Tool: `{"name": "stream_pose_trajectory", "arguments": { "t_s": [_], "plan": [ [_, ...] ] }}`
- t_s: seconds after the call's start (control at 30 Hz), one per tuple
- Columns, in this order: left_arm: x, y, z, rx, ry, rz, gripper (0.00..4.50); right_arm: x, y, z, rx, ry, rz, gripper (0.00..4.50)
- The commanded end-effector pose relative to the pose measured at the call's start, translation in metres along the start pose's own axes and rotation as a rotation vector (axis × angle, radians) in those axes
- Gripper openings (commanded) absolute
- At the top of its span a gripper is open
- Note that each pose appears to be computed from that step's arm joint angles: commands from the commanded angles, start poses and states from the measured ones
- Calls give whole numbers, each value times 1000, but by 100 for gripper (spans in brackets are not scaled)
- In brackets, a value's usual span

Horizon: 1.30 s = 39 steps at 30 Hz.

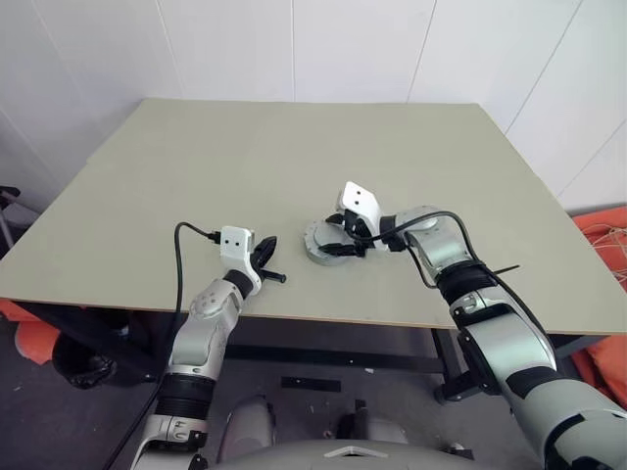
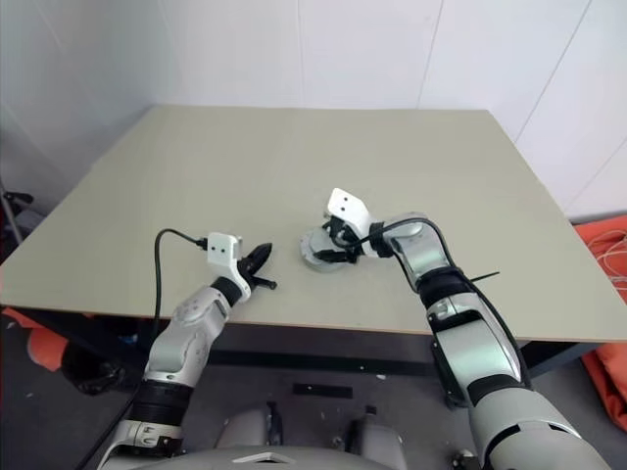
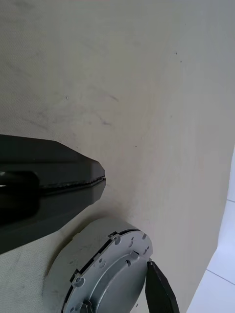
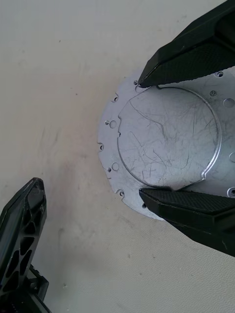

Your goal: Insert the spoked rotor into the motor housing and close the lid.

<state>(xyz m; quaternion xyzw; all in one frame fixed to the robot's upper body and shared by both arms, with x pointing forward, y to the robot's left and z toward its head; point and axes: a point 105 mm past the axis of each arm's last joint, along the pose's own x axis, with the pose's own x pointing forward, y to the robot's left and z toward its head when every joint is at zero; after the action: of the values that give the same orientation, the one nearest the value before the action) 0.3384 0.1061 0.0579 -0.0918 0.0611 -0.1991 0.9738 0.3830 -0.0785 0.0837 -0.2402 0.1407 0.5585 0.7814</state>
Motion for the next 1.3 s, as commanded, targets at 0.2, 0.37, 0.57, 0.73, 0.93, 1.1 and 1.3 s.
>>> {"name": "stream_pose_trajectory", "arguments": {
  "t_s": [0.2, 0.37, 0.57, 0.73, 0.93, 1.1, 1.3],
  "plan": [
    [0, -4, 16, 18, -55, -11, 0, 3, 5, -16, 49, 104, 41, 316],
    [0, -4, 16, 18, -57, -10, 0, 3, 4, -17, 47, 118, 43, 316],
    [1, -4, 16, 18, -57, -10, 0, 1, -1, -19, 58, 131, 31, 316],
    [0, -4, 16, 18, -58, -8, 0, 1, -3, -20, 71, 133, 20, 316],
    [0, -5, 17, 25, -61, -16, 0, 2, 0, -21, 41, 141, 32, 316],
    [13, -12, 26, 123, -50, -108, 0, 5, 3, -19, 38, 131, 39, 316],
    [35, -16, 37, 202, 18, -285, 0, 9, 5, -17, 38, 120, 41, 316]
  ]
}}
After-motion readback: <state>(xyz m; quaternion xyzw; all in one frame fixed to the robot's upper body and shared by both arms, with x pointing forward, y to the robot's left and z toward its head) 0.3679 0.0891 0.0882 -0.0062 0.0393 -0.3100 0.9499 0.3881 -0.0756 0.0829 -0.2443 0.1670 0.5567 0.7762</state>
